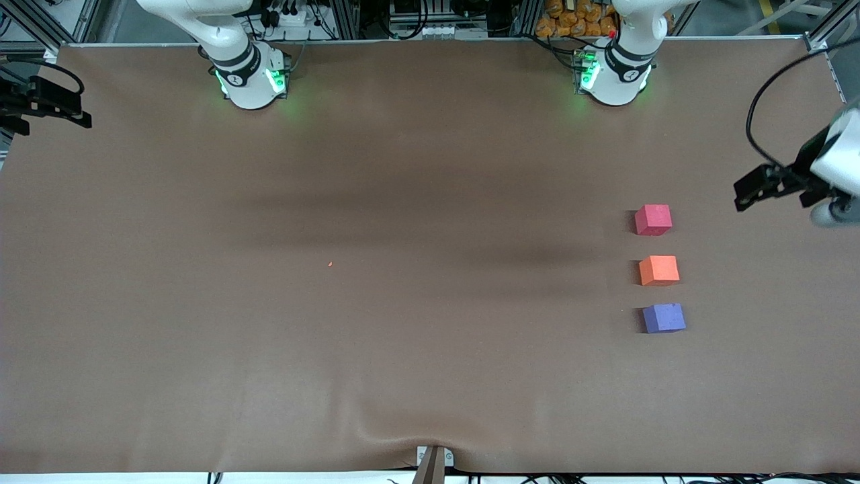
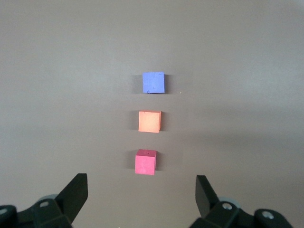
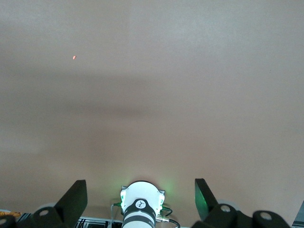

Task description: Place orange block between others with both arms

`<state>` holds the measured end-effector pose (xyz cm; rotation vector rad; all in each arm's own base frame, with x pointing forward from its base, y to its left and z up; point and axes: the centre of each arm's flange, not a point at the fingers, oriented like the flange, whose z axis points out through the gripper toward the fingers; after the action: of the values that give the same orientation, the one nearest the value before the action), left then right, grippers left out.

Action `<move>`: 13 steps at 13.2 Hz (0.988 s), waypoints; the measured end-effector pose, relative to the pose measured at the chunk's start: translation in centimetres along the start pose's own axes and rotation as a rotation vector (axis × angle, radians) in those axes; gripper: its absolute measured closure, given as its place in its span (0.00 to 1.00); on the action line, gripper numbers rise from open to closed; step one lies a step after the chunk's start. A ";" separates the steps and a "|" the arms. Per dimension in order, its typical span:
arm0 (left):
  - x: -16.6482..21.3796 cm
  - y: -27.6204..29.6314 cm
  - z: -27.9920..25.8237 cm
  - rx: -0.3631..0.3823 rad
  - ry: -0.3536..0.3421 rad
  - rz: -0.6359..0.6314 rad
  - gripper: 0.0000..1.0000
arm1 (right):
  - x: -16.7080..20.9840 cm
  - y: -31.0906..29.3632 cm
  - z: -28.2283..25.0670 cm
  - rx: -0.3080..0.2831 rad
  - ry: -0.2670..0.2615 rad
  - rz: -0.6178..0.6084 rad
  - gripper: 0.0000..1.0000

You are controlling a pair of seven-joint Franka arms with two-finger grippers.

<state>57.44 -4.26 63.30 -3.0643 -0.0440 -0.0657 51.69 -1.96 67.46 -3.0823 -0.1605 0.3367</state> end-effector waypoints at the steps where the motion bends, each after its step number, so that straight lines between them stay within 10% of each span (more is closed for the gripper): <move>1: -0.7 0.2 -0.8 -0.013 -0.005 -0.004 0.00 | 0.0 0.0 0.0 0.000 0.000 -0.001 0.00; 13: -3.8 -2.4 -2.9 -0.076 -0.045 -0.066 0.00 | 0.0 0.2 -0.2 -0.002 0.013 0.004 0.00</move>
<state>53.48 -2.16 66.16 -3.1401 -0.1494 -0.0019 51.79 -2.15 67.67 -3.0862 -0.1548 0.3163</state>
